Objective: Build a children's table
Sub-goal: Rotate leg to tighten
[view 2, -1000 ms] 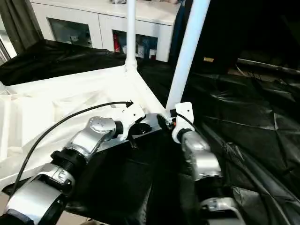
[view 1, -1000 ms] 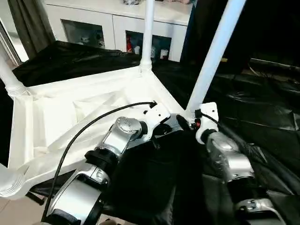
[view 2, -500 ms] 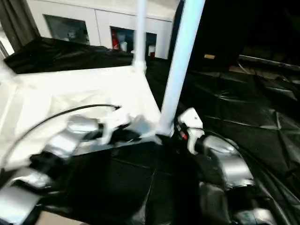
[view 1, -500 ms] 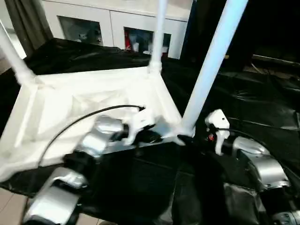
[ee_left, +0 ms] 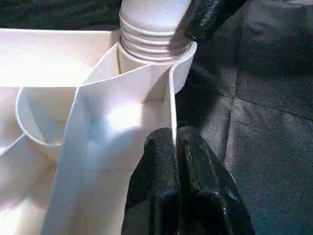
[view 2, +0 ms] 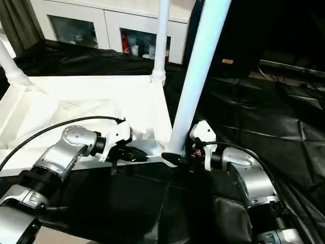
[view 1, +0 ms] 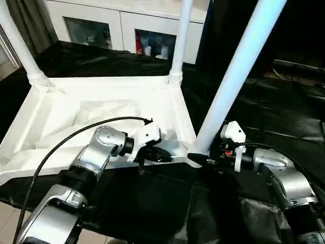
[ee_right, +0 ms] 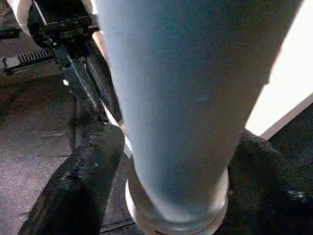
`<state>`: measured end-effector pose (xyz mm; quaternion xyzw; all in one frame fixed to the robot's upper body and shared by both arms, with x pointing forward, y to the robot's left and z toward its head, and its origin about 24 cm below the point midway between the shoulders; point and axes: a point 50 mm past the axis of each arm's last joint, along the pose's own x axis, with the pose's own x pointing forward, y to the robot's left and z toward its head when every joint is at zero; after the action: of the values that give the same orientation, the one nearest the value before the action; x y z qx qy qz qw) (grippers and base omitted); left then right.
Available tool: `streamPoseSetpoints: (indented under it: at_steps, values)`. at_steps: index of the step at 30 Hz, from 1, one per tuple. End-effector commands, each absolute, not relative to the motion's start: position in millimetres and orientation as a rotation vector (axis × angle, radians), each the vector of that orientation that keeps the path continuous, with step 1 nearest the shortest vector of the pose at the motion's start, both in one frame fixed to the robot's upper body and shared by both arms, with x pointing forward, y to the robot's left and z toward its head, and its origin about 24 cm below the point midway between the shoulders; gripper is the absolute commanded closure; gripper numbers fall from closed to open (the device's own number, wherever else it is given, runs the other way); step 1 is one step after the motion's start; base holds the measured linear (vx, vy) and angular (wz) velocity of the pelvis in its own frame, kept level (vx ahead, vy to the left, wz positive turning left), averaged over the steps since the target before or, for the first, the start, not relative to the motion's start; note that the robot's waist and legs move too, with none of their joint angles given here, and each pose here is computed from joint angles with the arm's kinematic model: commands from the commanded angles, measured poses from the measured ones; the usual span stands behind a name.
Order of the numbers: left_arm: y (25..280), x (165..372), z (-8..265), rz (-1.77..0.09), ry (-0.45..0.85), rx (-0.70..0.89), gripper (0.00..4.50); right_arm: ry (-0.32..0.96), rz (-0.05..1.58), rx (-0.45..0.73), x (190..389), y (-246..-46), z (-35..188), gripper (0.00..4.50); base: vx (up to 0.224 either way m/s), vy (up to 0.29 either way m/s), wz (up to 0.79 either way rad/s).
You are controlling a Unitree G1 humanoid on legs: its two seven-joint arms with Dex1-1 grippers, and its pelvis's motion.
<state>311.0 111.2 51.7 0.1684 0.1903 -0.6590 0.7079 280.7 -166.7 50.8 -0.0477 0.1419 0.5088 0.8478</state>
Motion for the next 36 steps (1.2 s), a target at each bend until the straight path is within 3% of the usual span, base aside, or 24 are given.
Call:
streamPoseSetpoints:
  at_steps: [1, 8, 14, 18, 22, 25, 26, 27, 30, 32, 33, 36]
  values:
    - [106, 309, 53, -1.492, 0.402, 0.355, 4.5, 0.316, 1.102, -0.098, 278.5, -165.8, 50, 1.48, 0.0, 0.0, 0.0]
    - [106, 310, 53, -1.474, 0.397, 0.36, 4.5, 0.343, 1.109, -0.102, 276.2, -164.6, 43, 2.03, 0.0, 0.0, 0.0]
    - [104, 315, 51, -1.411, 0.385, 0.377, 4.5, 0.362, 1.065, -0.067, 273.1, -163.8, 32, 2.07, 0.0, 0.0, 0.0]
    - [90, 329, 48, -1.222, 0.383, 0.377, 4.5, 0.415, 0.843, -0.001, 281.2, -162.6, 2, 2.1, 0.0, 0.0, 0.0]
    - [77, 338, 46, -1.079, 0.392, 0.359, 4.5, 0.45, 0.657, 0.028, 286.2, -155.7, -12, 2.12, 0.0, 0.0, 0.0]
    - [56, 341, 44, -1.011, 0.398, 0.342, 4.5, 0.479, 0.405, 0.083, 292.8, -146.3, -19, 2.13, 0.0, 0.0, 0.0]
    - [55, 341, 44, -1.011, 0.398, 0.343, 4.5, 0.48, 0.4, 0.085, 292.9, -146.1, -19, 2.16, 0.0, 0.0, 0.0]
    - [39, 338, 44, -1.03, 0.392, 0.352, 4.5, 0.481, 0.322, 0.115, 297.1, -132.7, -20, 2.16, 0.0, 0.0, 0.0]
    - [23, 335, 46, -1.072, 0.38, 0.356, 4.5, 0.44, 0.333, 0.09, 301.6, -115.5, -13, 2.16, 0.0, 0.0, 0.0]
    - [21, 335, 47, -1.079, 0.378, 0.355, 4.5, 0.429, 0.341, 0.076, 302.2, -113.8, -12, 2.16, 0.0, 0.0, 0.0]
    - [20, 335, 47, -1.083, 0.379, 0.358, 4.5, 0.409, 0.343, 0.066, 303.7, -112.4, -9, 1.76, 0.0, 0.0, 0.0]
    - [25, 336, 45, -1.088, 0.387, 0.365, 4.5, 0.387, 0.354, 0.084, 305.0, -113.6, -3, 1.62, 0.0, 0.0, 0.0]
